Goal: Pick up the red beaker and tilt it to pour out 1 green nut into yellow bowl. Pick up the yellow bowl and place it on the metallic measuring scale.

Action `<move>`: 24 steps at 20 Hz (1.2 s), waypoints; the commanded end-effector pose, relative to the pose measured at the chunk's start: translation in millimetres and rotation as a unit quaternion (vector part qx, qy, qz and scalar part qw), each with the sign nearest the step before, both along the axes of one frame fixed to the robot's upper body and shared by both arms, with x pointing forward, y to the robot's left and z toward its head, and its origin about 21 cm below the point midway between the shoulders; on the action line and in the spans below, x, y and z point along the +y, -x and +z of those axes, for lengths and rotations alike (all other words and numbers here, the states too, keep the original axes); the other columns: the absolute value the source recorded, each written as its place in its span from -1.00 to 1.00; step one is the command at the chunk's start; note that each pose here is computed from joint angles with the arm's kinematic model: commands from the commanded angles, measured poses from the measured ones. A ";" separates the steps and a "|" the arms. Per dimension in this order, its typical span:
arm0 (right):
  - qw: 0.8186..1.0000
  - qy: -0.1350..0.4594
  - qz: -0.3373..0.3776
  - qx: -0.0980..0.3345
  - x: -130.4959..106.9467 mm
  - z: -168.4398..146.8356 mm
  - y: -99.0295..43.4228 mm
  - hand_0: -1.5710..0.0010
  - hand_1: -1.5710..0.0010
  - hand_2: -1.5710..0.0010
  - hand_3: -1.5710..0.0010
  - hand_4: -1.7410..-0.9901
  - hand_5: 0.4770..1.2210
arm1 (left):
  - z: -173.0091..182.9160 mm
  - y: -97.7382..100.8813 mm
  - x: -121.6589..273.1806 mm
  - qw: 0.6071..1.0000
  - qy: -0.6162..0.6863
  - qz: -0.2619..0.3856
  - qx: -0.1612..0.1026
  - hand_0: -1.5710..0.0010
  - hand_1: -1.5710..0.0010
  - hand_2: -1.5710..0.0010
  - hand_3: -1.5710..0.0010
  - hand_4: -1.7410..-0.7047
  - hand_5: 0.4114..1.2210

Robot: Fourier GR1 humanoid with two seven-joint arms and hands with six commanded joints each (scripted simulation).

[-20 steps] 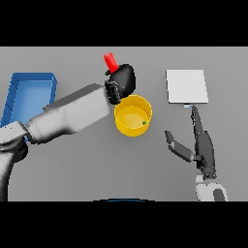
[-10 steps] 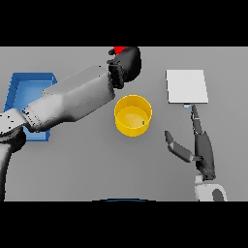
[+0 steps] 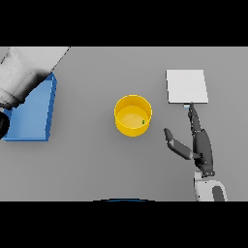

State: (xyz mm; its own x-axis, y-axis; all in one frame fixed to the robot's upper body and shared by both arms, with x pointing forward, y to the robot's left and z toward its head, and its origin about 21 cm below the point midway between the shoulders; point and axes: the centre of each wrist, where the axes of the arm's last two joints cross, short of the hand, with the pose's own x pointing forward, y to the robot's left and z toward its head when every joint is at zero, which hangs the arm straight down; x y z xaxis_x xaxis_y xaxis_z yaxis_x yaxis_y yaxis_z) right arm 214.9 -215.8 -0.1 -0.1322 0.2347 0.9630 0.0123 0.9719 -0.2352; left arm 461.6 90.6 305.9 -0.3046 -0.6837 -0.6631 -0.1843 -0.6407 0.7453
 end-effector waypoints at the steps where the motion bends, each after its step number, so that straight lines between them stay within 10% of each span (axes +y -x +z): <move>1: 1.000 -0.002 0.000 -0.005 -1.3 4.3 -1.5 1.00 1.00 1.00 1.00 0.44 -0.69 | 3.2 -7.1 26.1 0.998 0.061 0.028 0.008 -1.00 -1.00 -0.97 -0.76 -0.97 1.00; 10: 1.000 0.017 0.011 -0.009 -9.6 -0.8 -5.5 1.00 1.00 1.00 1.00 0.38 -0.69 | -30.7 -7.7 178.2 0.869 0.460 0.183 0.001 -1.00 -1.00 -1.00 -0.80 -1.00 1.00; 16: 0.999 0.035 0.021 -0.010 -12.6 1.9 -4.7 1.00 1.00 1.00 1.00 0.41 -0.59 | -99.4 32.6 226.3 0.755 0.592 0.277 -0.045 -1.00 -1.00 -1.00 -0.86 -1.00 1.00; 24: 0.999 0.035 0.024 -0.001 -6.9 2.1 -4.9 1.00 1.00 1.00 1.00 0.39 -0.50 | -179.9 96.6 234.9 0.684 0.636 0.354 -0.041 -1.00 -1.00 -1.00 -0.85 -1.00 1.00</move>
